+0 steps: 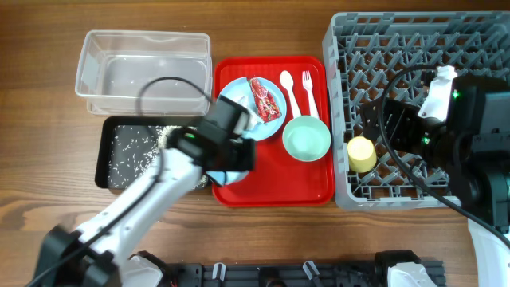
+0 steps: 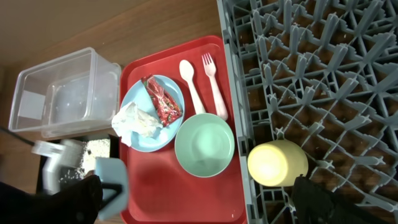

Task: Sort waste into correct bins and load items into the dishwasher rack
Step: 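Grasp the light-blue rice bowl with the left gripper and dump rice onto black tray, then set the emptied light-blue bowl back on the red tray, then pick the white tissue from the plate and drop it in the clear bin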

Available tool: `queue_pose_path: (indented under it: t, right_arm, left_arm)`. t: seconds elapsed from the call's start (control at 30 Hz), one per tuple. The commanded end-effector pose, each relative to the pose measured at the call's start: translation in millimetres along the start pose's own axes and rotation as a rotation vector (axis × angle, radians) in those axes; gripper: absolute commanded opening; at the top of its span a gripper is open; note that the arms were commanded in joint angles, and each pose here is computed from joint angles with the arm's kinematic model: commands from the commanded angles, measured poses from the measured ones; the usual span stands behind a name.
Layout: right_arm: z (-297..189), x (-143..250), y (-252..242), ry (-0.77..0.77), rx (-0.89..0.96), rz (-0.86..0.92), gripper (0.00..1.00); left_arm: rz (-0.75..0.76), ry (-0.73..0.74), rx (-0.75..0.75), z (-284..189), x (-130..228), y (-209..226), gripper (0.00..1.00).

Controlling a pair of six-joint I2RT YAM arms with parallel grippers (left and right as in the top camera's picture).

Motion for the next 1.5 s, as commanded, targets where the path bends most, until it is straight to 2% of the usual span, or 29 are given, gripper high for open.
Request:
queue_pose_path:
  t: [0.0, 0.03, 0.07, 0.1, 0.13, 0.17, 0.23, 0.27, 0.33, 0.43, 0.53, 0.67, 0.7, 0.73, 0.83, 0.87, 0.93, 0.97, 1.0, 1.03, 1.13, 1.23, 1.27, 1.3, 1.33, 1.4, 1.47]
  right_arm:
    - [0.0, -0.9, 0.6, 0.0, -0.007, 0.0, 0.99]
    - [0.0, -1.0, 0.7, -0.001, -0.007, 0.0, 0.99]
    - [-0.1, -1.0, 0.7, -0.001, -0.007, 0.0, 0.99]
    - [-0.1, -0.9, 0.6, -0.001, -0.007, 0.0, 0.99]
    - [-0.1, -0.9, 0.6, -0.001, -0.007, 0.0, 0.99]
    - [-0.1, -0.9, 0.6, -0.001, -0.007, 0.0, 0.99]
    - [-0.1, -0.9, 0.6, -0.001, -0.007, 0.0, 0.99]
    - [-0.1, -1.0, 0.6, -0.001, -0.006, 0.0, 0.99]
    - [0.0, -1.0, 0.6, -0.001, -0.006, 0.0, 0.99]
    - [1.8, -0.7, 0.2, 0.006, -0.005, 0.002, 0.99]
    - [4.8, -0.1, -0.5, 0.017, -0.002, 0.005, 0.99]
    - [10.9, 0.1, -1.8, 0.036, 0.002, 0.009, 0.99]
    - [12.4, 0.4, -2.1, 0.042, 0.003, 0.01, 0.99]
    - [13.4, 0.7, -2.5, 0.046, 0.005, 0.011, 0.99]
    - [14.0, 0.8, -2.7, 0.048, 0.006, 0.011, 0.99]
    - [14.1, 0.6, -2.6, 0.047, 0.006, 0.011, 0.99]
    - [14.1, 0.7, -2.7, 0.048, 0.006, 0.01, 0.99]
    - [14.1, 0.6, -2.6, 0.047, 0.006, 0.01, 0.99]
    - [14.1, 0.6, -2.6, 0.047, 0.006, 0.01, 0.99]
    - [14.1, 0.7, -2.7, 0.048, 0.006, 0.011, 0.99]
    - [14.0, 1.0, -2.8, 0.049, 0.006, 0.011, 0.99]
    - [14.2, 0.8, -2.7, 0.048, 0.006, 0.011, 0.99]
    - [14.2, 0.9, -2.7, 0.049, 0.006, 0.011, 0.99]
    - [14.0, 1.1, -2.7, 0.05, 0.006, 0.011, 0.99]
    - [14.0, 1.3, -2.8, 0.05, 0.006, 0.011, 0.99]
    - [14.0, 1.8, -3.0, 0.052, 0.007, 0.012, 0.99]
    - [14.0, 2.6, -3.1, 0.056, 0.008, 0.012, 0.99]
  left_arm:
    - [0.059, -0.058, -0.17, 33.0, 5.3, -3.1, 0.04]
    - [0.078, -0.062, -0.177, 39.0, 6.6, -6.4, 0.12]
    - [0.088, -0.065, -0.176, 42.0, 7.2, -9.1, 0.4]
    - [0.089, -0.073, -0.168, 41.4, 5.4, -11.2, 0.61]
    - [0.089, -0.086, -0.166, 37.3, 1.7, -12.8, 0.71]
    - [0.079, -0.107, -0.166, 27.8, -6.9, -14.4, 0.9]
    - [0.083, -0.164, -0.144, 7.1, -29.9, -22.8, 0.99]
    - [0.096, -0.196, -0.128, -0.6, -42.3, -26.9, 1.0]
    - [0.129, -0.288, -0.123, -9.7, -70.3, -26.4, 0.99]
    - [0.058, -0.438, -0.23, -7.4, -117.5, 5.5, 0.99]
    - [0.015, -0.401, -0.275, 26.2, -129.0, 30.9, 1.0]
    - [0.011, -0.312, -0.279, 80.8, -123.6, 44.0, 0.99]
    - [0.011, -0.29, -0.293, 90.4, -119.7, 48.6, 0.92]
    - [0.011, -0.268, -0.29, 95.4, -115.8, 49.6, 0.78]
    - [0.014, -0.253, -0.254, 87.5, -113.1, 41.1, 0.24]
    - [0.015, -0.271, -0.243, 75.6, -116.0, 35.7, 0.13]
    - [0.018, -0.313, -0.215, 44.7, -122.5, 22.5, 0.04]
    - [0.022, -0.352, -0.19, 21.0, -127.6, 12.4, 0.04]
    - [0.02, -0.415, -0.173, -6.7, -135.1, 5.4, 0.04]
    - [-0.008, -0.537, -0.204, -45.9, -149.3, 12.2, 0.04]
    - [-0.117, -0.697, -0.346, -89.7, -174.9, 58.3, 0.04]
    - [-0.244, -0.74, -0.386, -92.4, -204.3, 114.8, 0.05]
    - [-0.271, -0.732, -0.377, -86.6, -211.1, 128.6, 0.28]
    - [-0.29, -0.709, -0.343, -76.4, -216.8, 139.3, 0.74]
    - [-0.299, -0.68, -0.309, -67.7, -218.6, 144.6, 1.0]
    - [-0.298, -0.664, -0.265, -69.6, -219.4, 140.6, 1.0]
    - [-0.264, -0.654, -0.205, -86.0, -219.5, 114.0, 1.0]
Point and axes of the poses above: each gripper's point midway between its finger pads, its own z axis out along the fingers, its own y axis along the line the jaws close on, x = y × z, the point moved 1 cm from there along -z, back along the fingers, and after that the axes turned 6 degrees about -z, right-handed, at the moved point
